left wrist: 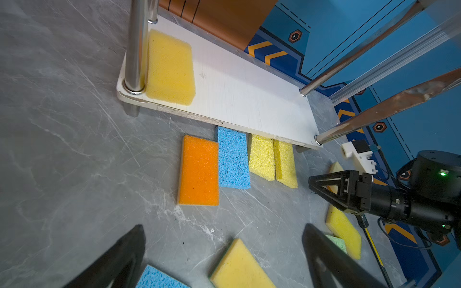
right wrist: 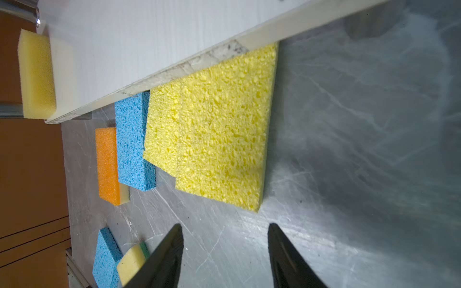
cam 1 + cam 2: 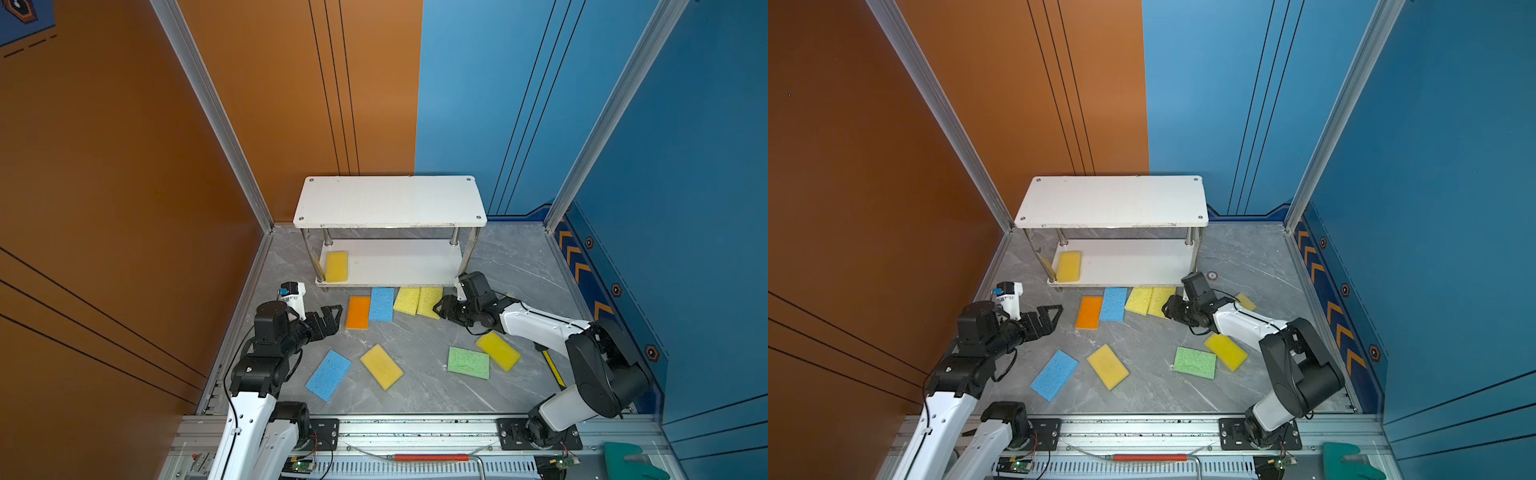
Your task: Place and organize the cleaning sponges onto the shelf
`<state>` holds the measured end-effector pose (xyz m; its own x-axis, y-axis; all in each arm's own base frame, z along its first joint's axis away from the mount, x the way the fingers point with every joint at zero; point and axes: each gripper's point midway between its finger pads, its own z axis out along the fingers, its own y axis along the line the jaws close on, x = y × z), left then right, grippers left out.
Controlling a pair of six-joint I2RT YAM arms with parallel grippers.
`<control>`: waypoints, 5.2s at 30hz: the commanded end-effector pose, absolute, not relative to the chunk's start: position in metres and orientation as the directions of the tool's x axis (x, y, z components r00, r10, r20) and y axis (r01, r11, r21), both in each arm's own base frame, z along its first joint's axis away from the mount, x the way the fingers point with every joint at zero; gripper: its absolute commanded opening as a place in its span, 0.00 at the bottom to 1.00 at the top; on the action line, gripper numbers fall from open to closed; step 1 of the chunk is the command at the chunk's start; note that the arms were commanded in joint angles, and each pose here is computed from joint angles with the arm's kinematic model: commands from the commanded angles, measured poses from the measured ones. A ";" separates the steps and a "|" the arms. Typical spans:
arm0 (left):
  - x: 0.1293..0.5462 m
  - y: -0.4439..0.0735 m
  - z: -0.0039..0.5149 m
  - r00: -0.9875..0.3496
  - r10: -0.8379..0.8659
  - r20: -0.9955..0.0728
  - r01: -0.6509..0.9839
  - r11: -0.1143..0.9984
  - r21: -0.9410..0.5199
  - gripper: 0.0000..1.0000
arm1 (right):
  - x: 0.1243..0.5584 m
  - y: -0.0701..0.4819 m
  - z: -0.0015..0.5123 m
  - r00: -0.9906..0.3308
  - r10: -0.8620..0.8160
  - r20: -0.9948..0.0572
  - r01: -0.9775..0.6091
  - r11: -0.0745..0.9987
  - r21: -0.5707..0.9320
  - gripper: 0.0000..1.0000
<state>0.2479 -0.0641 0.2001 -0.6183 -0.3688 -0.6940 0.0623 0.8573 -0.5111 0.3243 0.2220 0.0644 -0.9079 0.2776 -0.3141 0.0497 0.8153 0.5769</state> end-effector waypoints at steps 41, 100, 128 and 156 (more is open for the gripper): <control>0.247 -0.078 0.198 -0.659 -0.395 -0.640 0.093 0.802 -0.591 0.98 | 0.279 0.224 0.048 -0.958 0.236 -0.165 0.097 0.803 0.589 0.00; 0.236 -0.259 0.233 -0.863 -0.288 -0.414 0.318 0.328 -0.890 0.37 | 0.199 0.301 0.222 -0.870 -0.188 -0.457 -0.480 0.541 0.691 0.00; 0.228 -0.219 0.257 -0.790 -0.448 -0.418 0.325 0.272 -0.906 0.00 | 0.191 0.287 0.234 -0.863 -0.112 -0.493 -0.472 0.531 0.704 0.61; 0.245 -0.225 0.273 -0.857 -0.330 -0.395 0.338 0.219 -0.915 0.00 | 0.195 0.303 0.248 -0.856 -0.099 -0.508 -0.482 0.507 0.715 0.59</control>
